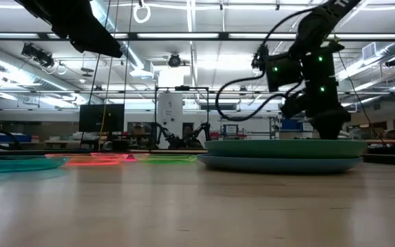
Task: Stack plastic plates
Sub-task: Stack the brown plate on top of the dark blue plate
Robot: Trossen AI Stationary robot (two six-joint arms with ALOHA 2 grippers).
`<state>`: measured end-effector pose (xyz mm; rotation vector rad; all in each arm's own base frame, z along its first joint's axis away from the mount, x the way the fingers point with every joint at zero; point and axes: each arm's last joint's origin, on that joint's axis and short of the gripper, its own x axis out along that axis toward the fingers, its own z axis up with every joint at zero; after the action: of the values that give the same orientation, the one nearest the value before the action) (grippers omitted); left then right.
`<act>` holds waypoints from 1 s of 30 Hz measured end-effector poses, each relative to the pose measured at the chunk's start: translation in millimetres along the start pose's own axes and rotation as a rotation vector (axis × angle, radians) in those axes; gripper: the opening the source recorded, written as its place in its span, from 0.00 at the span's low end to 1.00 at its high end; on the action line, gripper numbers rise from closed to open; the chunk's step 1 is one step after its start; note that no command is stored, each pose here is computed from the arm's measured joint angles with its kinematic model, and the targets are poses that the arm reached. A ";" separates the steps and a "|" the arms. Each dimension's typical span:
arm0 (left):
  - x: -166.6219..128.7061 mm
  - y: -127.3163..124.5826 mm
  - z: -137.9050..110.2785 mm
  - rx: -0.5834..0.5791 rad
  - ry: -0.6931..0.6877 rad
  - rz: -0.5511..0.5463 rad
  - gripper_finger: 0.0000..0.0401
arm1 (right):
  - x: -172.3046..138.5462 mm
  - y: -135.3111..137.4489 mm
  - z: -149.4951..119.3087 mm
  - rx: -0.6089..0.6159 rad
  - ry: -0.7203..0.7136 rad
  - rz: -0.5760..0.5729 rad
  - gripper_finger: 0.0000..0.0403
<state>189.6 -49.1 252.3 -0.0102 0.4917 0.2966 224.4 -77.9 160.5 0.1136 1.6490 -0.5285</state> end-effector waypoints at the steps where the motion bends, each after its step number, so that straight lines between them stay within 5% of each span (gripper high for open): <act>1: -0.1 0.0 0.0 0.000 0.000 0.000 0.43 | -4.1 1.2 1.6 -0.002 -0.006 -0.005 0.05; 30: 0.0 0.0 -0.1 -0.001 0.000 0.000 0.43 | -107.2 59.4 18.6 -0.099 -0.280 -0.001 0.05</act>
<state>189.6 -49.1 252.2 -0.0114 0.4915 0.2969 280.6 -8.2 246.3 -0.0329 1.3986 -0.4411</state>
